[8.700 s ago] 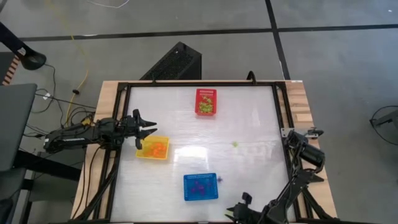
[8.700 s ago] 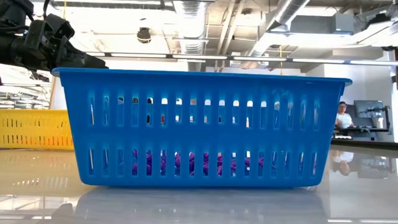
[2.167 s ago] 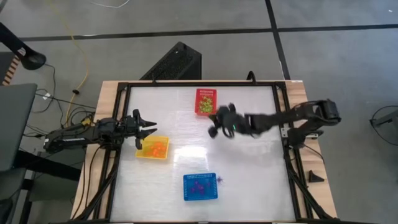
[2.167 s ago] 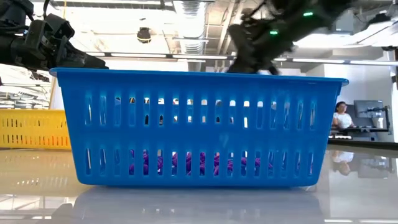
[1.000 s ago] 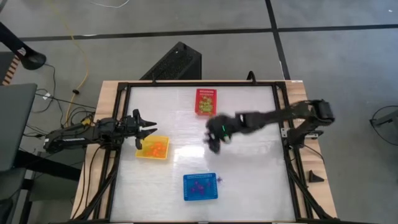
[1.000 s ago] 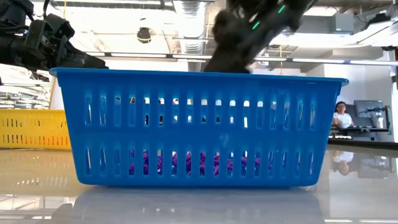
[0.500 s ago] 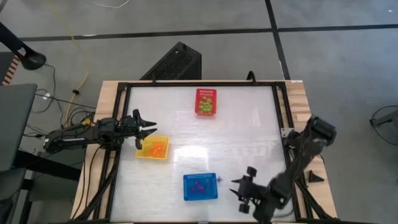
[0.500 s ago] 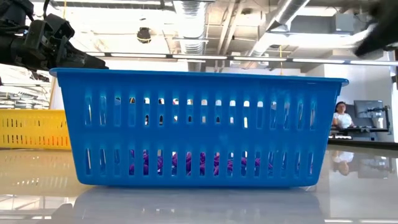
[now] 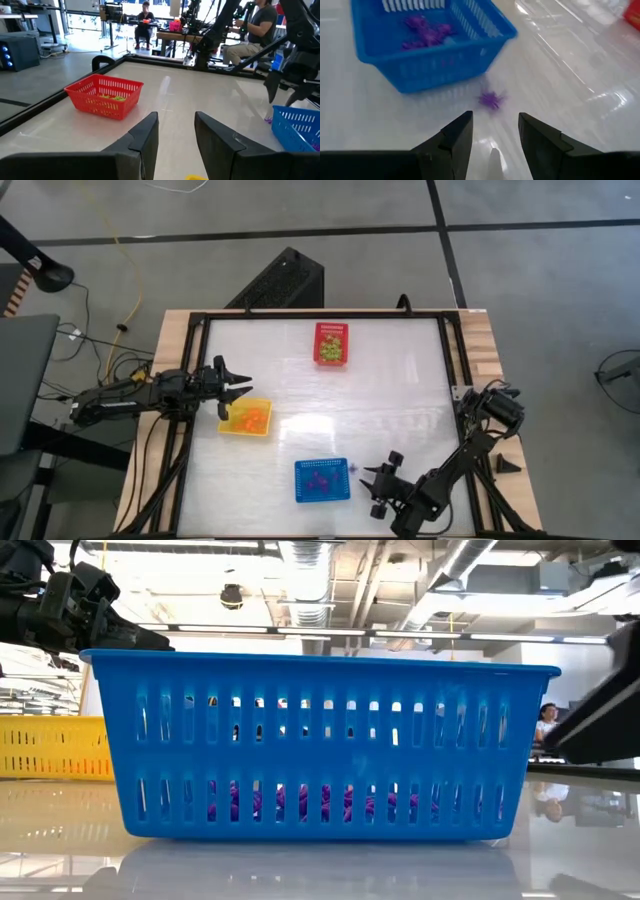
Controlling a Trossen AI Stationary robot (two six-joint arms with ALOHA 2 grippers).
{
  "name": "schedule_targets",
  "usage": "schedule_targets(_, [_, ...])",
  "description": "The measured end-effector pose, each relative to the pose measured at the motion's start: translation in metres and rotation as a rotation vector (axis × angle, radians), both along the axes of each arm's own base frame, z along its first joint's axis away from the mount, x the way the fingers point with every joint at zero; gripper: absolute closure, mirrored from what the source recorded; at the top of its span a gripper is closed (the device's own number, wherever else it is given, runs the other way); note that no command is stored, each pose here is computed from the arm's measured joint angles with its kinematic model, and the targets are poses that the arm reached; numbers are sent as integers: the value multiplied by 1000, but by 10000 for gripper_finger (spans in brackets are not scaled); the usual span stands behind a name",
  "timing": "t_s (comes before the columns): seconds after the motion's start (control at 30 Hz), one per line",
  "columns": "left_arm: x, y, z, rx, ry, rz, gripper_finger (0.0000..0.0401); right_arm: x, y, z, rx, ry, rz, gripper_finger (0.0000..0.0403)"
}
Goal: Sort Halloween decoration
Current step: Put the purple spider toy into the blue basket
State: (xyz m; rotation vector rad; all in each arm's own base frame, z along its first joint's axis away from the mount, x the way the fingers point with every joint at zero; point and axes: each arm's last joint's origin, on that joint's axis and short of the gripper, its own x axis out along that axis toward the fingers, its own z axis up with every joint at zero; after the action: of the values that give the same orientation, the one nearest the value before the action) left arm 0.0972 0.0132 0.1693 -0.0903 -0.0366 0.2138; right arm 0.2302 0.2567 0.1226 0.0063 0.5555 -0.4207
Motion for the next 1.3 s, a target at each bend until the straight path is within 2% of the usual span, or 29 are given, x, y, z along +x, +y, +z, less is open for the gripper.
schedule_targets(0.2, [0,0,0,0,0,0,285,22,-9,0,24,50,57,213])
schedule_targets(0.4, [0,0,0,0,0,0,285,40,-26,0,-7,84,44,213])
schedule_targets(0.5, [0,0,0,0,0,0,285,45,-28,-1,69,131,76,213])
schedule_targets(0.87, [0,0,0,0,0,0,285,58,-42,-8,177,206,57,217])
schedule_targets(1.03, [0,0,0,0,0,0,285,52,-45,-11,200,272,11,259])
schedule_targets(1.3, [0,0,0,0,0,0,285,39,-50,4,193,328,0,377])
